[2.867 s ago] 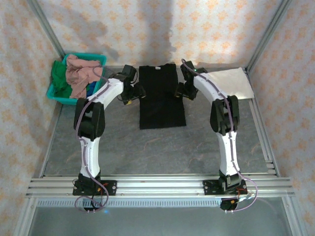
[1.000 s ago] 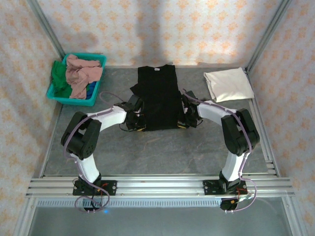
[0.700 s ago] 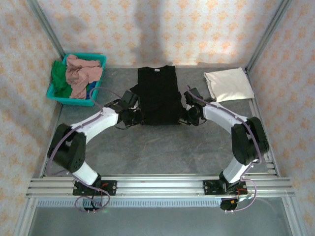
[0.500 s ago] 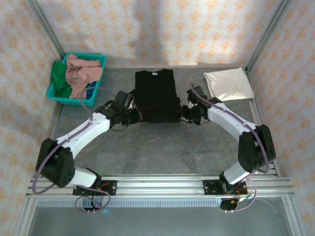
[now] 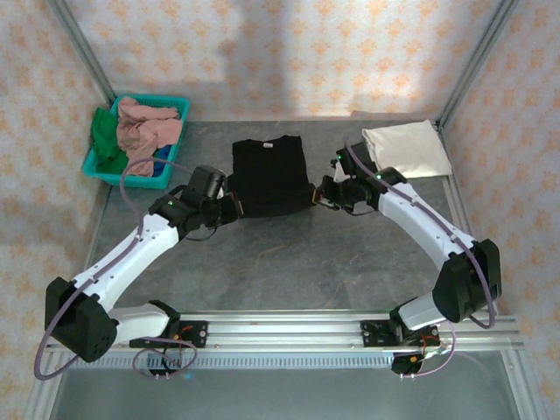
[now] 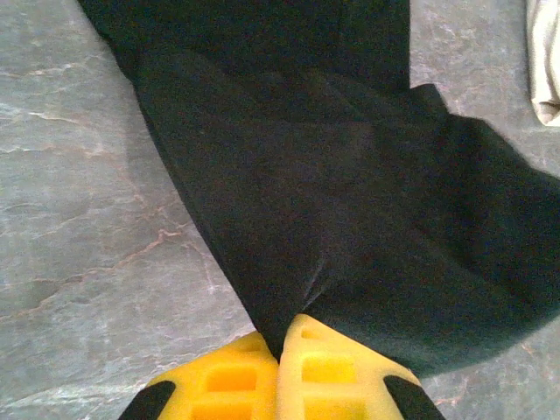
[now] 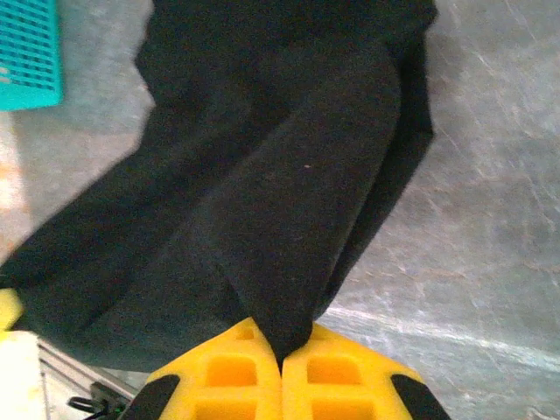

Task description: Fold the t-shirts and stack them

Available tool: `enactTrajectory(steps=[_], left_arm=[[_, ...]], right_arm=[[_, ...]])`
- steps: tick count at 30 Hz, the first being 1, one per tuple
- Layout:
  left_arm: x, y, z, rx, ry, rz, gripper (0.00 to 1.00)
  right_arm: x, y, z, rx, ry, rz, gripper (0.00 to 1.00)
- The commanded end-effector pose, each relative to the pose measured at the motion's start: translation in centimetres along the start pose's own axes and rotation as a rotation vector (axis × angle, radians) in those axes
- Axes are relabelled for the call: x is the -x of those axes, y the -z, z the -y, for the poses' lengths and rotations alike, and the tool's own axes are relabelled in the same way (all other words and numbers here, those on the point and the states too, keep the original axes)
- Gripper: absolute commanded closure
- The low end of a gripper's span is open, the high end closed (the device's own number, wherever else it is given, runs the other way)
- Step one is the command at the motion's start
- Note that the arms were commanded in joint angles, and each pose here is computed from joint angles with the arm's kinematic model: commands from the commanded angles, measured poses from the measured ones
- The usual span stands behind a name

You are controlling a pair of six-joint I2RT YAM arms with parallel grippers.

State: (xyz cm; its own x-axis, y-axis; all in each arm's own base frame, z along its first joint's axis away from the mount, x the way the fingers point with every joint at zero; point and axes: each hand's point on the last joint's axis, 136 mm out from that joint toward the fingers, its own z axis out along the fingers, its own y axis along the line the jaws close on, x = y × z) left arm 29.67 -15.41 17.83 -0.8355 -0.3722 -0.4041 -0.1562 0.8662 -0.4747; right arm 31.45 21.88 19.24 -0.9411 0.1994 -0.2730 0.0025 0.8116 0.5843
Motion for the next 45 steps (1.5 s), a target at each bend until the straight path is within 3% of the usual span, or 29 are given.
enactTrajectory(steps=[1, 7, 20, 30, 32, 34, 35, 37, 39, 42, 45], left_arm=[[2.2, 1.3, -0.5, 0.077, 0.022, 0.070, 1.00], [7.1, 0.9, -0.6, 0.106, 0.092, 0.144, 1.00], [17.4, -3.8, -0.3, 0.144, 0.111, 0.122, 1.00], [23.0, -12.5, -2.1, 0.191, 0.156, 0.045, 1.00], [24.1, -13.9, -2.8, 0.203, 0.168, 0.043, 0.78], [25.1, -14.9, -3.5, 0.214, 0.177, 0.050, 0.72], [25.8, -15.2, -3.4, 0.203, 0.175, 0.058, 0.65], [27.2, -15.1, -3.4, 0.198, 0.177, 0.091, 0.51], [28.0, -14.8, -3.2, 0.186, 0.165, 0.118, 0.47], [27.6, -14.8, -2.9, 0.185, 0.141, 0.110, 0.47], [25.5, -16.5, -2.5, 0.191, 0.098, 0.058, 0.45]], right_arm=[[2.2, 1.5, -2.6, 0.036, 0.028, 0.050, 1.00], [5.5, -0.5, -3.2, -0.025, 0.020, 0.027, 1.00], [15.4, -5.6, -2.6, -0.058, -0.049, 0.052, 1.00], [21.5, -11.6, -1.1, -0.002, -0.060, 0.062, 1.00], [22.6, -12.9, 0.1, 0.013, -0.091, 0.071, 0.96], [23.7, -13.8, 1.2, 0.032, -0.118, 0.088, 0.88], [24.3, -14.1, 1.6, 0.040, -0.128, 0.101, 0.82], [25.2, -14.0, 2.1, 0.040, -0.120, 0.129, 0.79], [25.6, -13.5, 2.7, 0.004, -0.099, 0.156, 0.73], [25.6, -12.8, 2.9, -0.031, -0.065, 0.172, 0.54], [25.1, -13.7, 2.9, -0.023, -0.044, 0.165, 0.54]])
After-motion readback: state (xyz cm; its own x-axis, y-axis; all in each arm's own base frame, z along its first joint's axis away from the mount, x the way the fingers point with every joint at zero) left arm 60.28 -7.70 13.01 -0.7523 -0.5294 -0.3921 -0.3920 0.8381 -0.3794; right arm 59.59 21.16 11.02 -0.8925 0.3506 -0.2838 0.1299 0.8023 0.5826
